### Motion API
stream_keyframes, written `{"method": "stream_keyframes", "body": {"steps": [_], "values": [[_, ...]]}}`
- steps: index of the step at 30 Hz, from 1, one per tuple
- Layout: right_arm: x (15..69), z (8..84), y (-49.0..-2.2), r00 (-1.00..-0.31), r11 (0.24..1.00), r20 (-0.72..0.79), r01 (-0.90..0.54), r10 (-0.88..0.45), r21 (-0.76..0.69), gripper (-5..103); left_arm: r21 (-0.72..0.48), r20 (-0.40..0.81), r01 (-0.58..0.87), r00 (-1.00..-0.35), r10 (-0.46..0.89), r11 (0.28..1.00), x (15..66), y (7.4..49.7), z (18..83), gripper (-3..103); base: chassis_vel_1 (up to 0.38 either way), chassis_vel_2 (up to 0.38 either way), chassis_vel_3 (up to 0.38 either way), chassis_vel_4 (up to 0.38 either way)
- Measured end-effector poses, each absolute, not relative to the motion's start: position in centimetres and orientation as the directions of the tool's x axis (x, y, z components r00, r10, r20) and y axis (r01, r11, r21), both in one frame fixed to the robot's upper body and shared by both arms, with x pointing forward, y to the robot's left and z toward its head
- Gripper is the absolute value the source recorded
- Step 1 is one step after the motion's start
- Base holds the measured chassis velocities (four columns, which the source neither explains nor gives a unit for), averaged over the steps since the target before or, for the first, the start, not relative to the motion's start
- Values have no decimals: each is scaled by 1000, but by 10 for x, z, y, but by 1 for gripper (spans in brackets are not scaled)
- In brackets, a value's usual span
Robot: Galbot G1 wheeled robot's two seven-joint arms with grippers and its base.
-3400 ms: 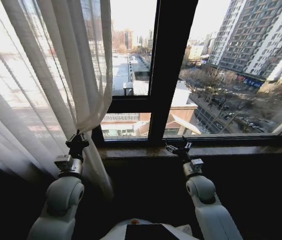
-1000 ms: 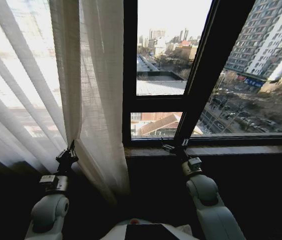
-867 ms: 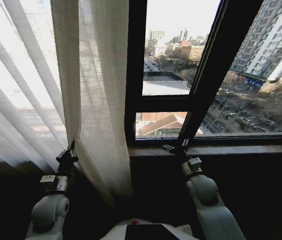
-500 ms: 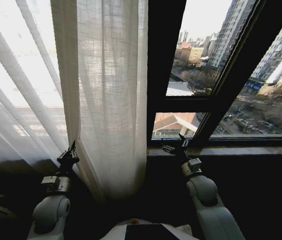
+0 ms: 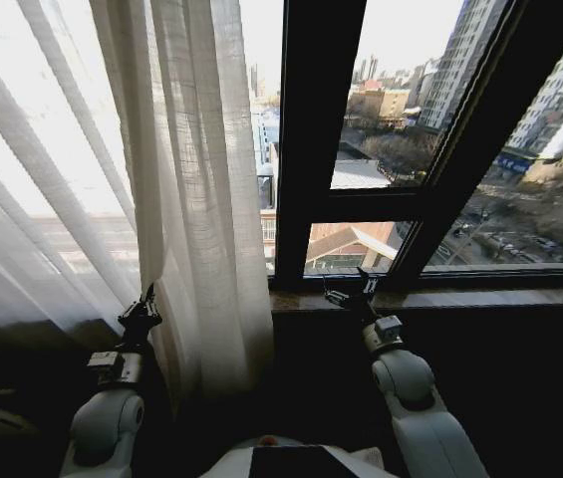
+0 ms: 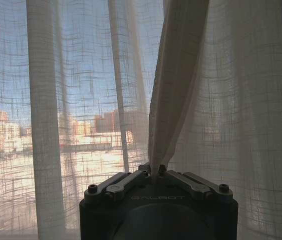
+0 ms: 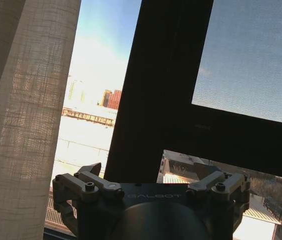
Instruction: Open the curtains by pulling them apart, changing their state from closed to fully open.
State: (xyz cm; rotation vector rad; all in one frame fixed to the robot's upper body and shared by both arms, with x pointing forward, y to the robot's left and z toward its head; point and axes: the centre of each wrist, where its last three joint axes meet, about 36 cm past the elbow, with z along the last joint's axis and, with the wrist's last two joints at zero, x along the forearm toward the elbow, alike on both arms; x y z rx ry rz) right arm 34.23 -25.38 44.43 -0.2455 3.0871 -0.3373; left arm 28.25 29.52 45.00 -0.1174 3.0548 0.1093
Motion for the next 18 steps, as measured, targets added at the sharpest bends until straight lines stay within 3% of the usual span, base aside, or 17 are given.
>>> {"method": "stream_keyframes", "body": {"steps": [18], "values": [[342, 445, -252, -983, 970, -33, -175, -183, -167, 100, 68, -96, -80, -993, -73, 994, 282, 295, 447, 0, 261, 278, -267, -264]]}}
